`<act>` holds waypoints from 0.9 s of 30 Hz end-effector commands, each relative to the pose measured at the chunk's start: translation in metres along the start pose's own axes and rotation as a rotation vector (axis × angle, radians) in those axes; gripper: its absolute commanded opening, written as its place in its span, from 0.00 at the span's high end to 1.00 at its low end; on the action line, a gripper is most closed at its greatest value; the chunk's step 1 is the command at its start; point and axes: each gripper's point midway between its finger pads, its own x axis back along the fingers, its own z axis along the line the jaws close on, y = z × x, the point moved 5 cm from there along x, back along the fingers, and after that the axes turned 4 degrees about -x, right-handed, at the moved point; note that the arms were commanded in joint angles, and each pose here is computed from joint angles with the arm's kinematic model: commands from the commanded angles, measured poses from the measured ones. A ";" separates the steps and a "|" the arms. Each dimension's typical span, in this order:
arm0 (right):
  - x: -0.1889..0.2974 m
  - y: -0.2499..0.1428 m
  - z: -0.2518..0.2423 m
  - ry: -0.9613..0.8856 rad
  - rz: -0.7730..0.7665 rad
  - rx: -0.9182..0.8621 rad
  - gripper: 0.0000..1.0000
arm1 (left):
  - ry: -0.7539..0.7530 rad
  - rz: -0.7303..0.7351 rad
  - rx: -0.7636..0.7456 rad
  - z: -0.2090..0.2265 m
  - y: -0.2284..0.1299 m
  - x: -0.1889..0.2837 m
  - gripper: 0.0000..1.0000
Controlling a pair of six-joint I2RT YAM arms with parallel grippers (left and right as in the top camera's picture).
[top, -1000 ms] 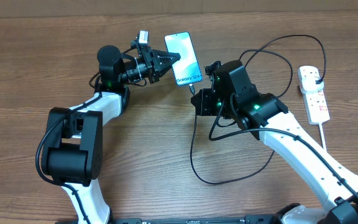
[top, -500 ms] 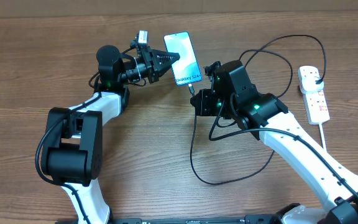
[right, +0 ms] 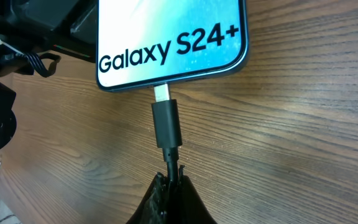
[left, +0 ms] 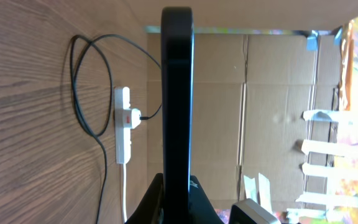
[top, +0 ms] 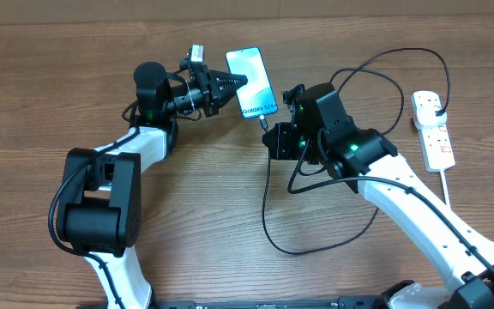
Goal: Plug charger to phone and switch on socket
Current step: 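Align the plug tip with the phone's port using the right gripper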
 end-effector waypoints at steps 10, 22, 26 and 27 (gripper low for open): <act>0.001 0.002 -0.001 0.006 -0.008 -0.018 0.96 | -0.014 -0.013 -0.054 -0.011 0.008 0.002 0.96; 0.001 0.000 0.001 0.021 0.008 -0.019 0.96 | -0.017 -0.014 -0.061 -0.012 0.008 0.002 0.96; 0.001 0.000 0.000 0.018 0.007 -0.019 0.96 | -0.020 -0.014 -0.067 -0.013 0.008 0.002 0.96; 0.001 0.001 -0.001 0.011 0.002 -0.020 0.96 | -0.020 -0.013 -0.067 -0.013 0.008 0.002 0.96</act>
